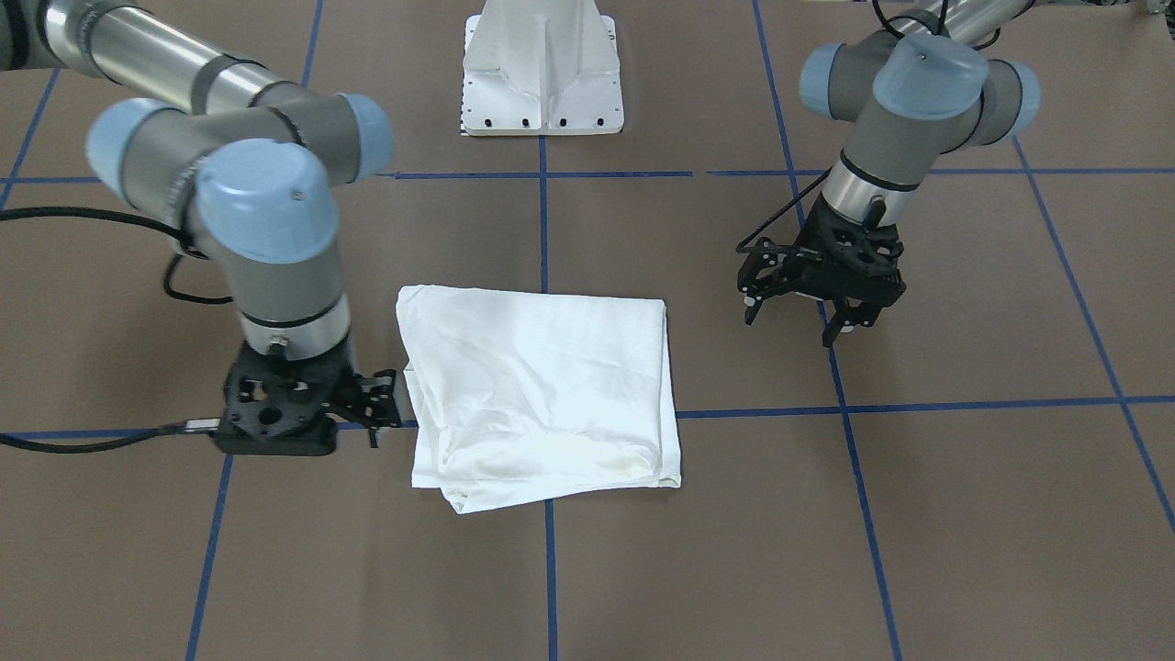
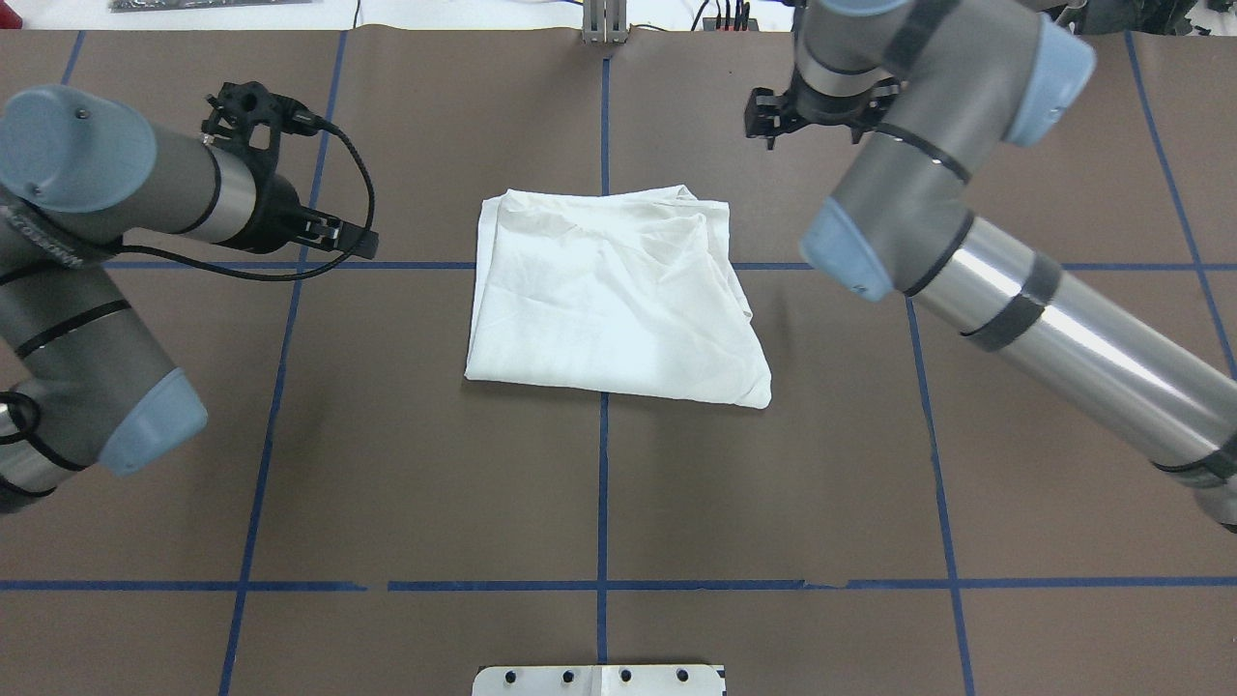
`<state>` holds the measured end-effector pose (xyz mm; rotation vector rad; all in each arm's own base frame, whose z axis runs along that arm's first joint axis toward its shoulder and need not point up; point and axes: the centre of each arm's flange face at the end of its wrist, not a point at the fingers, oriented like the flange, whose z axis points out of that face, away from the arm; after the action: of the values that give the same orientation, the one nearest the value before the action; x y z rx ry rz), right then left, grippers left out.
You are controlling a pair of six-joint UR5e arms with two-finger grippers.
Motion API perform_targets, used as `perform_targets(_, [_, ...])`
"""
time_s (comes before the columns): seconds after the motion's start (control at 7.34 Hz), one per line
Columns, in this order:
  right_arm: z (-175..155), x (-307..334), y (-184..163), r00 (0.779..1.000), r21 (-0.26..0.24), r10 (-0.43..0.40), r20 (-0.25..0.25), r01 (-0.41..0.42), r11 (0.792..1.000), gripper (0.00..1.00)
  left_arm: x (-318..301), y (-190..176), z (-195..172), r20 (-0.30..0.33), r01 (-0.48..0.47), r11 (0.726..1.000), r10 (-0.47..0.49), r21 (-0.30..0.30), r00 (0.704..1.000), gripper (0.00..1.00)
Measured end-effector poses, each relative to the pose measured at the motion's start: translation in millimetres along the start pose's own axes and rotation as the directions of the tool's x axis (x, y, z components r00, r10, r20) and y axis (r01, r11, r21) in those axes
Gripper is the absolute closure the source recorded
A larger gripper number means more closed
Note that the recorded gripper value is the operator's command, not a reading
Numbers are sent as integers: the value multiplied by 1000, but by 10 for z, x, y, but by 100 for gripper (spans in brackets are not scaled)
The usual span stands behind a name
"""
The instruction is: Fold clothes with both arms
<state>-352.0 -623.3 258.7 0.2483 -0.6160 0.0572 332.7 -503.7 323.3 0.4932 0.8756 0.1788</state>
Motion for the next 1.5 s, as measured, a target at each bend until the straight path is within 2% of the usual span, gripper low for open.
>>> perform_targets(0.27, [-98, 1408, 227, 989, -79, -145, -3, 145, 986, 0, -927, 371, -407, 35, -110, 993, 111, -47, 993, 0])
perform_targets(0.55, [8, 2673, 646, 982, -165, -189, 23, 190, 968, 0, -2053, 784, -954, 51, -160, 982, 166, -98, 985, 0])
perform_targets(0.68, [27, 3223, 939, 986, -199, -165, 27, 167, 966, 0, -2460, 1031, -1133, 65, -129, 984, 137, -120, 988, 0])
perform_targets(0.95, [55, 4046, 1530, 996, -252, -84, 9, 84, 964, 0, -2944, 1400, -1167, 96, -52, 984, 69, -169, 993, 0])
perform_targets(1.23, [43, 4528, 1896, 995, -274, -83, 62, 97, 957, 0, -3186, 1546, -1218, 116, -11, 984, 32, -179, 993, 0])
perform_targets(1.5, [19, 4909, 2210, 990, -286, -84, 109, 112, 952, 0, -3471, 1793, -1330, 84, -29, 980, 46, -199, 995, 0])
